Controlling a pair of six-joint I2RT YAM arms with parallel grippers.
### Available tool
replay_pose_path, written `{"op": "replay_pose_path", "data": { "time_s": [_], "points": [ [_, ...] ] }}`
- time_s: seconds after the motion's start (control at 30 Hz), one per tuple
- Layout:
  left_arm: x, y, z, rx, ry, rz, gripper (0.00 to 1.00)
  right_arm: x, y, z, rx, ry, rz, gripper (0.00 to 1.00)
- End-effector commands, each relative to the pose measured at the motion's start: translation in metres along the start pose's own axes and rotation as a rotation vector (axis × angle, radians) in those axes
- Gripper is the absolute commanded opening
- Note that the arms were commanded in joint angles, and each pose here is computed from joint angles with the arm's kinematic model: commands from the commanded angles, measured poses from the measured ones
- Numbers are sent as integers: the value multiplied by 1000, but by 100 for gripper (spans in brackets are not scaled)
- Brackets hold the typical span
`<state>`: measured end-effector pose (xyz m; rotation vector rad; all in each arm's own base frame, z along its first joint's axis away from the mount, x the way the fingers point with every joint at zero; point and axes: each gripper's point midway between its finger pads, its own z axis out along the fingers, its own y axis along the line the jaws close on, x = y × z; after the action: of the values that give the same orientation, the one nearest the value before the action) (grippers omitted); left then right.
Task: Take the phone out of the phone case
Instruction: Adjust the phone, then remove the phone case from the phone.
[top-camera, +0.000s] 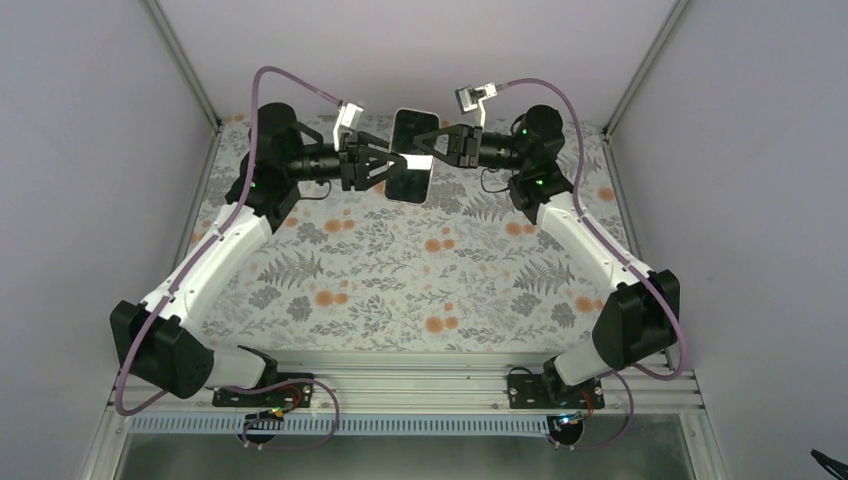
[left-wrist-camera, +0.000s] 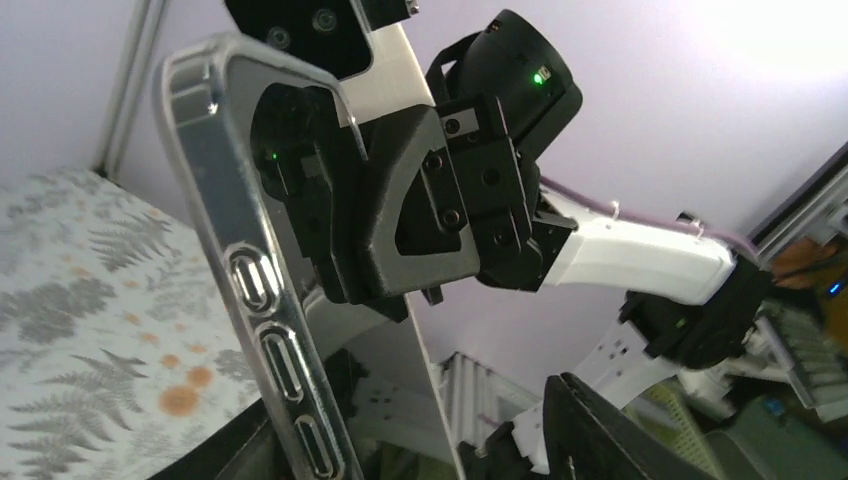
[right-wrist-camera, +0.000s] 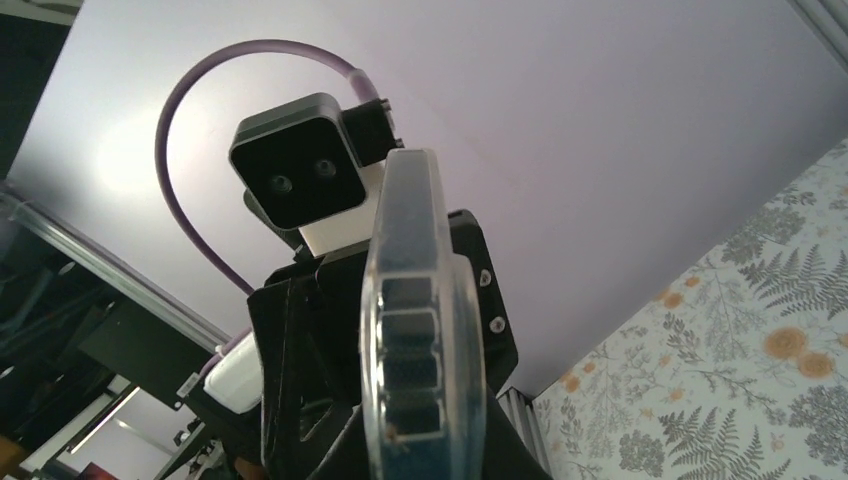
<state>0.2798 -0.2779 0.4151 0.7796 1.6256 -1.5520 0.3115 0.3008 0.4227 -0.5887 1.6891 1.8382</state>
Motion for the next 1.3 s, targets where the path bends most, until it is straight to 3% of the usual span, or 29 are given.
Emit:
{"op": "replay_pose_path", "data": {
  "time_s": [0.0, 0.13, 0.17, 0.67, 1.27],
  "points": [
    [-3, -13, -4, 9, 57, 195, 60, -10, 21, -12, -36, -27, -58, 4],
    [-4, -20, -6, 12, 75, 268, 99, -16, 25, -24, -32, -46, -74, 4],
    [-4, -22, -7, 12, 77, 288, 100, -17, 26, -27, -32, -52, -79, 4],
    [22, -13, -9, 30, 122, 316, 100, -15, 48, -54, -61, -75, -180, 4],
    [40, -2, 7, 34, 128, 222, 80, -10, 55, -56, -43, -65, -258, 4]
  ]
}}
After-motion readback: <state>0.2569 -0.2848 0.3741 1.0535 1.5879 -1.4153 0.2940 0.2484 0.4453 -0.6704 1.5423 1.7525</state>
